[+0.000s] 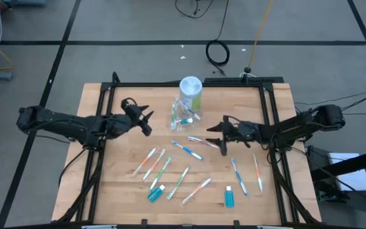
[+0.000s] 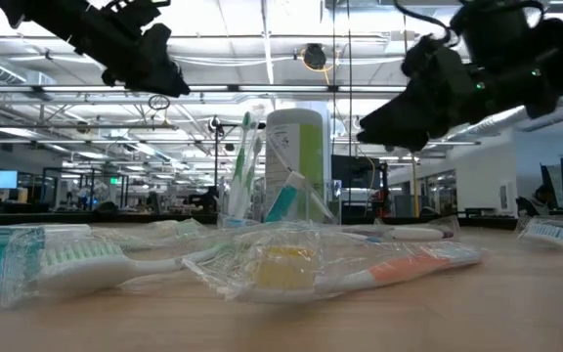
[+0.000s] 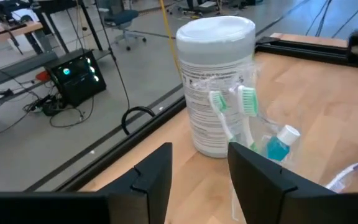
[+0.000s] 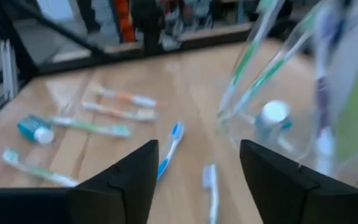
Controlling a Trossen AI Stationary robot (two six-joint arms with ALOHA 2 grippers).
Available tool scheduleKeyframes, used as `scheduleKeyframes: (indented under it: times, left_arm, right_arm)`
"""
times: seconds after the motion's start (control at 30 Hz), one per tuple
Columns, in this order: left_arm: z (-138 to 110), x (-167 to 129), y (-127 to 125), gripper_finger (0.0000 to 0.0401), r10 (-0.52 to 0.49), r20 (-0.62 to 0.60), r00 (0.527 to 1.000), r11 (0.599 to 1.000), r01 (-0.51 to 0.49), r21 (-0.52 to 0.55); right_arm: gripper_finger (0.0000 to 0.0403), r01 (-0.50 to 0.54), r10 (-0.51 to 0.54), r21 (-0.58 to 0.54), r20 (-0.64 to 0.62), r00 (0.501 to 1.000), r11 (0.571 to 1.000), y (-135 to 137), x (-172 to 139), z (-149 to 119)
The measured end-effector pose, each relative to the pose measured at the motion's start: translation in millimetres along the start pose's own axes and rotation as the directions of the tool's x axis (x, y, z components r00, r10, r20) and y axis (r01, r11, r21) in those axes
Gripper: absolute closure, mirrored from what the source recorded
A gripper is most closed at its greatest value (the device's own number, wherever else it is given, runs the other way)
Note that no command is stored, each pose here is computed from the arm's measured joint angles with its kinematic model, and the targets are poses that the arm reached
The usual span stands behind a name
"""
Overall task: Pick & Place toothbrushing station
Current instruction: Put the violet toothbrush into the transparent organizer
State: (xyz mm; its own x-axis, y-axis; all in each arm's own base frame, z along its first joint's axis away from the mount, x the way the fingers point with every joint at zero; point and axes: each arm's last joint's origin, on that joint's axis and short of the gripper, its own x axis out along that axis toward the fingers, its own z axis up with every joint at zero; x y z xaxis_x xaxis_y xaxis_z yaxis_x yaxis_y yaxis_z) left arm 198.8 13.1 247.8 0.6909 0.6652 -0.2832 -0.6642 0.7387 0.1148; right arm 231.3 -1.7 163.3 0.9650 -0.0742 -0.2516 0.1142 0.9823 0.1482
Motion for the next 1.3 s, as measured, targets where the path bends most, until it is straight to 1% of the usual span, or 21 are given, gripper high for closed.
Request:
scheduleKeyframes:
  times: [0.1, 0.2, 0.3, 0.4, 0.57, 0.73, 0.83, 1.0, 1.17, 1.3]
  left_arm:
    - [0, 2, 3, 0.0238, 0.014, -0.003, 1.0, 1.0, -0.014, -0.003]
    - [1, 5, 6, 0.0238, 0.005, -0.01, 1.0, 1.0, -0.005, -0.012]
    - [1, 7, 8, 0.0238, -0.017, -0.014, 1.0, 1.0, 0.016, -0.022]
    - [2, 9, 9, 0.0238, -0.02, -0.008, 1.0, 0.999, 0.019, -0.033]
    - [2, 9, 9, 0.0238, -0.026, -0.008, 1.0, 0.999, 0.026, -0.034]
    - [2, 10, 9, 0.0238, -0.032, -0.011, 0.999, 0.999, 0.032, -0.032]
    - [2, 10, 9, 0.0238, -0.03, -0.012, 0.999, 0.999, 0.03, -0.029]
    - [2, 10, 9, 0.0238, -0.03, -0.013, 0.999, 0.999, 0.03, -0.03]
    - [2, 10, 9, 0.0238, -0.03, -0.013, 0.999, 0.999, 0.03, -0.029]
    - [1, 10, 10, 0.0238, -0.029, -0.022, 0.999, 0.999, 0.028, -0.023]
  right_arm:
    - [0.0173, 0.019, -0.018, 0.007, -0.102, 0.995, 1.0, 2, 17, 3]
    - [0.0177, 0.042, -0.041, 0.002, -0.202, 0.979, 0.999, 2, 34, 3]
    - [0.018, 0.057, -0.056, -0.003, -0.257, 0.965, 0.998, 3, 51, 3]
    - [0.018, 0.077, -0.076, -0.008, -0.316, 0.946, 0.997, 0, 67, -1]
    - [0.018, 0.115, -0.11, -0.008, -0.366, 0.924, 0.993, -10, 82, -14]
    - [0.0187, 0.14, -0.133, -0.017, -0.435, 0.89, 0.99, -18, 90, -34]
    - [0.0197, 0.145, -0.14, -0.023, -0.439, 0.888, 0.989, -19, 94, -40]
    - [0.023, 0.138, -0.147, -0.052, -0.457, 0.877, 0.989, -20, 95, -45]
    - [0.0285, 0.144, -0.151, -0.05, -0.459, 0.875, 0.988, -20, 95, -45]
    - [0.0331, 0.156, -0.15, -0.026, -0.459, 0.876, 0.987, -18, 94, -45]
